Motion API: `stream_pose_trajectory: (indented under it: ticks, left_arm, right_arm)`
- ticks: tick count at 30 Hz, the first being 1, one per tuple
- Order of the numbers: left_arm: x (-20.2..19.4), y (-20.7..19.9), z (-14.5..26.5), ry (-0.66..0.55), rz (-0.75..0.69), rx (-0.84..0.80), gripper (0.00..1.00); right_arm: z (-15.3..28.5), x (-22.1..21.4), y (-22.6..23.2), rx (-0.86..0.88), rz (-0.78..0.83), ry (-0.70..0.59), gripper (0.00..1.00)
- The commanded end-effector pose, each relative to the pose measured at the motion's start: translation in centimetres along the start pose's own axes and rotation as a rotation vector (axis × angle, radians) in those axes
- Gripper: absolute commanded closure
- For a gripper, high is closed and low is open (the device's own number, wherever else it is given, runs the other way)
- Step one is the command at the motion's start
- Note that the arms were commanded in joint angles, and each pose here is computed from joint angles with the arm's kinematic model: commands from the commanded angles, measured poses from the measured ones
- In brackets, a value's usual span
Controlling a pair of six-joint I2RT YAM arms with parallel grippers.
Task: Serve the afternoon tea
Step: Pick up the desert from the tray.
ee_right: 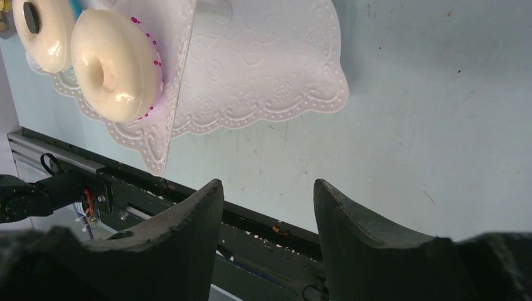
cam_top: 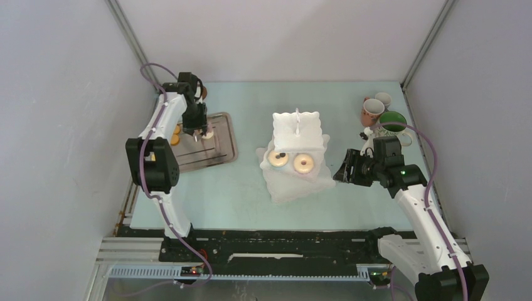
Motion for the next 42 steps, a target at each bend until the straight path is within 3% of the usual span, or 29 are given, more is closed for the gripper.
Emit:
stream_pose_trajectory:
  ticks: [1, 11, 20, 25, 31, 42]
  left_arm:
    - [0.3, -0.2, -0.7, -0.005, -0.023, -0.008, 0.55]
    - [0.5, -0.3, -1.8, 0.014, -0.023, -0.021, 0.56]
    - [0.3, -0.1, 0.4, -0.036, -0.034, 0.020, 0.76]
    - [-1.0, -0.4, 2.2, -0.057, -0.050, 0.033, 0.80]
    - [-4.5, -2.7, 4.7, -0.069, -0.105, 0.006, 0.79]
    - [-13.6, -8.2, 7.9, -0.147, -0.146, -0.196, 0.78]
  right_arm:
    - [0.6, 0.9, 0.7, 0.020, 0.029, -0.038, 0.42]
    - [0.6, 1.0, 0.7, 0.020, 0.030, -0.040, 0.42]
    - [0.6, 1.0, 0.8, 0.026, 0.030, -0.041, 0.42]
    - [0.7, 1.0, 0.9, 0.036, 0.035, -0.046, 0.42]
    - [0.9, 1.0, 0.9, 0.037, 0.048, -0.053, 0.42]
    - [1.0, 0.9, 0.8, 0.033, 0.059, -0.047, 0.42]
Point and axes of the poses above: each gripper's point midway between its finger pads, its own z axis back along the fingers, its own y axis along the line the jaws close on, x = y × z, the point moved 8 cm from there along z, back along the fingers, and after that the axes turned 12 degrees about -z, right-handed, at the moved point
